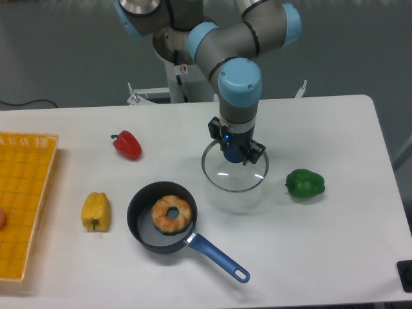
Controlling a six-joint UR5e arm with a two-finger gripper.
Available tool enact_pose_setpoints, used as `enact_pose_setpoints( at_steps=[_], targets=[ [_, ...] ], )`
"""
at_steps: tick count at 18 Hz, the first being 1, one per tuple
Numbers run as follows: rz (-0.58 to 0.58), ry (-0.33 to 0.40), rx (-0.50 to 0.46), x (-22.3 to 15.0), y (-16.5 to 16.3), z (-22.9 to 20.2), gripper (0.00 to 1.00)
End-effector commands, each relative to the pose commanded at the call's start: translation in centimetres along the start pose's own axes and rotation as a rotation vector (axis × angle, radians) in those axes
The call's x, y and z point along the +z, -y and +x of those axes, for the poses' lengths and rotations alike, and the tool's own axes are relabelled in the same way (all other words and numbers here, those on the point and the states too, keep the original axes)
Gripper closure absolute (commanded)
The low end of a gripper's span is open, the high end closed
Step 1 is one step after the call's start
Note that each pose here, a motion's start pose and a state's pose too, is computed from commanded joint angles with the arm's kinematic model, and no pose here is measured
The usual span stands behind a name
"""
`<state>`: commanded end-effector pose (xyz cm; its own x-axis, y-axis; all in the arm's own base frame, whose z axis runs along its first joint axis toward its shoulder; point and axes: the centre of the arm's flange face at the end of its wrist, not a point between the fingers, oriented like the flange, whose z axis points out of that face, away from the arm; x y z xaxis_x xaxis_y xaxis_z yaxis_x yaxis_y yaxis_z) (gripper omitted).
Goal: Close the pot lid
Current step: 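Lift the clear glass lid held in the gripper upward, then carry the glass lid over the dark pot with the blue handle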
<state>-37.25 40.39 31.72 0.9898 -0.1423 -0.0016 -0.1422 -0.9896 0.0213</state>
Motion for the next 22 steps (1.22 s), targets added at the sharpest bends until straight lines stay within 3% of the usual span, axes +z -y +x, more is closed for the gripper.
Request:
enact_pose_setpoints(
  at_steps=[10, 22],
  targets=[
    [0.015, 0.021, -0.013, -1.7, -0.5, -0.1, 0.39],
    [-0.007, -0.007, -0.011, -4.1, 0.1, 0.0, 0.39]
  ],
)
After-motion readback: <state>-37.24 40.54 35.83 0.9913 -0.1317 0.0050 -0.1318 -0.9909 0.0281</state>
